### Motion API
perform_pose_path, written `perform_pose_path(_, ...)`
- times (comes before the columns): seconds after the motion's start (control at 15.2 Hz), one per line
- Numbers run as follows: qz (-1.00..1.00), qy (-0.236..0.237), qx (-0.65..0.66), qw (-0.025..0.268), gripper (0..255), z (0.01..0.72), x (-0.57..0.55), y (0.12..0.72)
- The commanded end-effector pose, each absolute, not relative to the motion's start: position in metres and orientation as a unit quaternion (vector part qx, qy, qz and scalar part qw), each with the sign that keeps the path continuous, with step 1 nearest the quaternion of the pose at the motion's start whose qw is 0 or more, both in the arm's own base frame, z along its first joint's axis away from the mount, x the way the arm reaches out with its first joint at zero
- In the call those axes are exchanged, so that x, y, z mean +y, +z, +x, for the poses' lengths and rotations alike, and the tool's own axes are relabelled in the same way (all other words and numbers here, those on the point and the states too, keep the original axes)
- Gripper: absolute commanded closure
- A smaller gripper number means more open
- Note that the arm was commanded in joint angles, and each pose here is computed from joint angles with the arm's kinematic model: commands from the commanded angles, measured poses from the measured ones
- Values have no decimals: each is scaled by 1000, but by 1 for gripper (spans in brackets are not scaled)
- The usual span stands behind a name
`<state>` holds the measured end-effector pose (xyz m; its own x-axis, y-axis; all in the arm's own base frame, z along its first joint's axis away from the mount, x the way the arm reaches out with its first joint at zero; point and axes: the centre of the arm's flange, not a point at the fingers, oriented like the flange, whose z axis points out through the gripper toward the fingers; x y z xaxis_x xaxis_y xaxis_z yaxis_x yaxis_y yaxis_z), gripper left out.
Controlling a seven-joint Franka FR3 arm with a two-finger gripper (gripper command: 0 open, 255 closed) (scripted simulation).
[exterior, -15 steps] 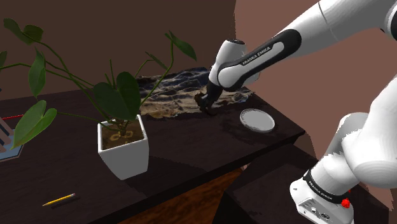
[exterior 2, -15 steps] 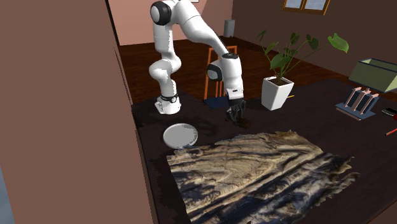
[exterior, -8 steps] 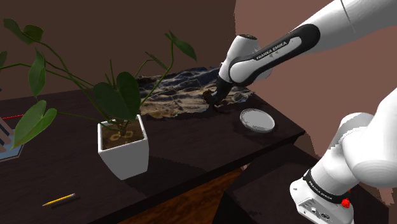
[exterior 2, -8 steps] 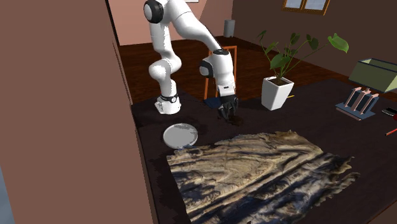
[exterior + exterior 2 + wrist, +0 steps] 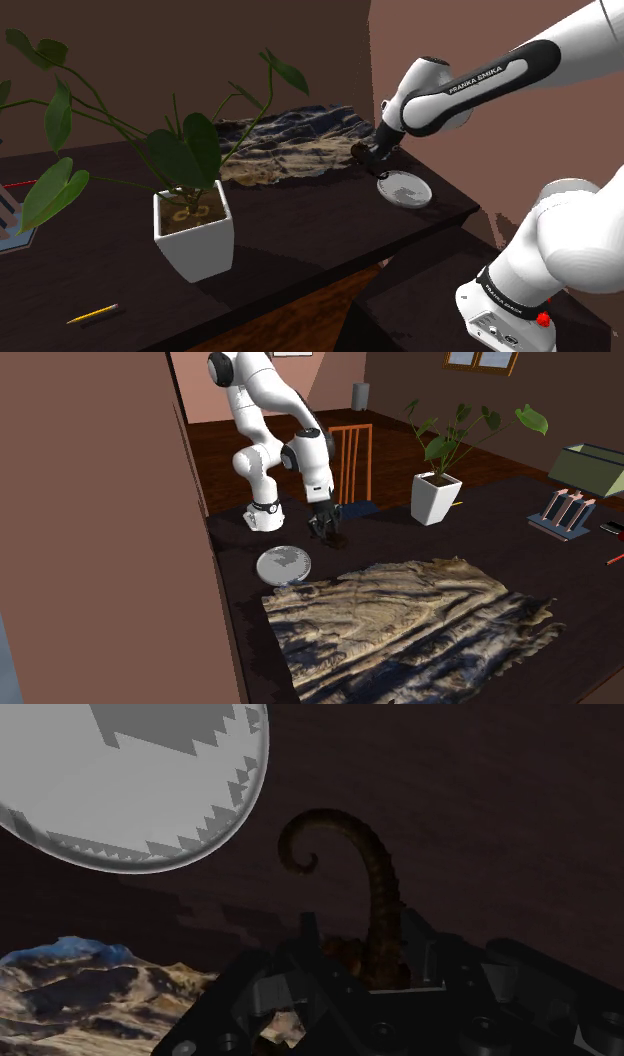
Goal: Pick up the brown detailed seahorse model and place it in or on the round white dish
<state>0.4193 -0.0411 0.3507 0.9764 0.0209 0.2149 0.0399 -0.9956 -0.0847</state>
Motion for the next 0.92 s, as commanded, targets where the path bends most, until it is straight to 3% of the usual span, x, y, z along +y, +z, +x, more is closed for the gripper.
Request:
perform_pose_path(0.0,-993,-108,-16,45,255,402,-57,350)
perform_pose_path(0.86,-993,-108,-16,45,255,313,-159,335)
